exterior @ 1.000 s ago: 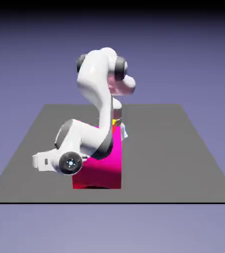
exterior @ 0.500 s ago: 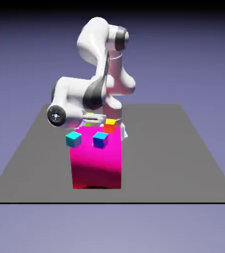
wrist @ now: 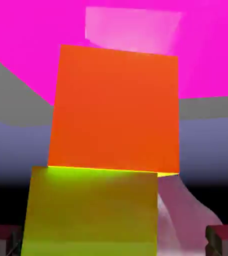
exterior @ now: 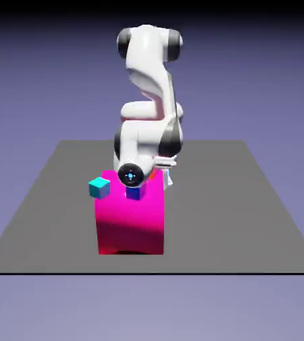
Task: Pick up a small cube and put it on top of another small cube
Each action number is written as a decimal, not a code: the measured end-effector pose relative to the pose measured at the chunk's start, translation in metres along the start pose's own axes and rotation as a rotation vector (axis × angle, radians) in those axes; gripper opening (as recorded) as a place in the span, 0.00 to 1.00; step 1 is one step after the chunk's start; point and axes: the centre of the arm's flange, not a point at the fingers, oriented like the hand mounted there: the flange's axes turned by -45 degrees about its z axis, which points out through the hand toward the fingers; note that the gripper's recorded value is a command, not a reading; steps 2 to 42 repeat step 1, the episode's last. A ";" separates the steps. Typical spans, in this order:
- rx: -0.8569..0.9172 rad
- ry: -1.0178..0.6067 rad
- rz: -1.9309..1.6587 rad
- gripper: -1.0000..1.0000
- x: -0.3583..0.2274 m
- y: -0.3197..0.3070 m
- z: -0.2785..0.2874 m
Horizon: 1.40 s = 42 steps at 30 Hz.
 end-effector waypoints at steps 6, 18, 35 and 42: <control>0.000 0.000 0.000 1.00 -0.003 0.000 -0.009; 0.000 0.000 0.000 1.00 -0.003 0.000 -0.009; 0.000 0.000 0.000 1.00 -0.003 0.000 -0.009; 0.000 0.000 0.000 1.00 -0.003 0.000 -0.009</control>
